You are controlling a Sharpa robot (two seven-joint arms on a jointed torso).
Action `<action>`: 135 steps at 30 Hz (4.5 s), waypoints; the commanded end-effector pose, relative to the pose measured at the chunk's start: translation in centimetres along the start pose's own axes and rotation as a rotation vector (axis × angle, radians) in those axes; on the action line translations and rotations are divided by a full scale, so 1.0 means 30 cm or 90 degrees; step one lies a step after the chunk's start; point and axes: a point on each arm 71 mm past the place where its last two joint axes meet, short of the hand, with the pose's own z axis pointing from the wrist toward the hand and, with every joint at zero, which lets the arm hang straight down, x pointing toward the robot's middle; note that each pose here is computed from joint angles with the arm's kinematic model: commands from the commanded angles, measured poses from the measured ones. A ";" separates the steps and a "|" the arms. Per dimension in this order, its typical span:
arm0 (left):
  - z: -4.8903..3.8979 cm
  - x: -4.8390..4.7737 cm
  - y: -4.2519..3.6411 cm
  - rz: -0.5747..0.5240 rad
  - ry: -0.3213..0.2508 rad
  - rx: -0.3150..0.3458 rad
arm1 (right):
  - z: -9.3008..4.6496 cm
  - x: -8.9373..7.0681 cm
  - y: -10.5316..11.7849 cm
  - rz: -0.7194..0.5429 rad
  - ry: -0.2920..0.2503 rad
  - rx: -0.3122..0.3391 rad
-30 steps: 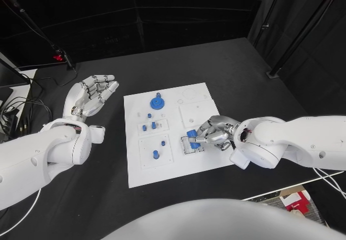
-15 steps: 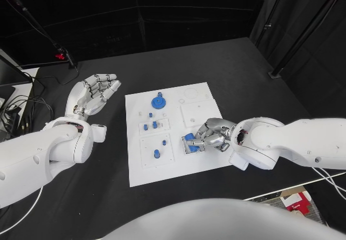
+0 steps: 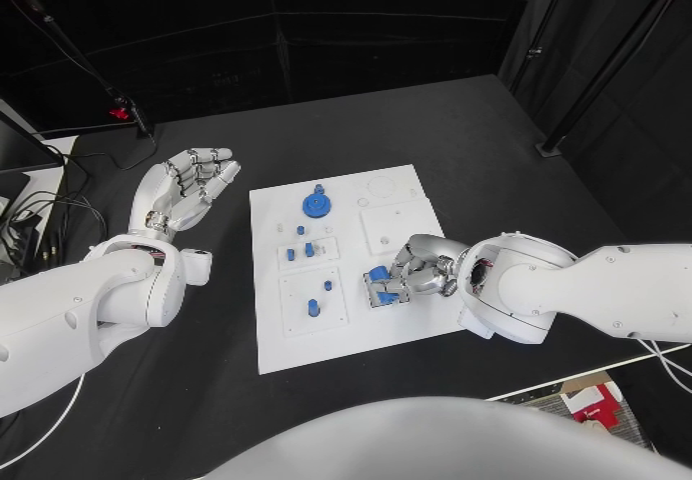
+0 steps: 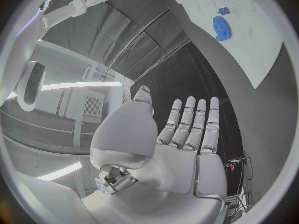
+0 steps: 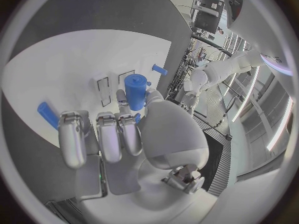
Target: Assemble the parts on the task board
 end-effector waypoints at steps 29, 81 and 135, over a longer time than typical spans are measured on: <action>0.002 0.002 -0.008 -0.005 0.005 0.014 | 0.017 0.026 0.030 -0.144 0.012 0.007; -0.004 0.004 0.001 -0.010 0.010 0.007 | 0.009 -0.021 0.032 -0.095 -0.075 -0.062; -0.004 0.008 0.003 -0.012 0.012 0.005 | 0.055 0.014 0.023 -0.186 0.005 -0.030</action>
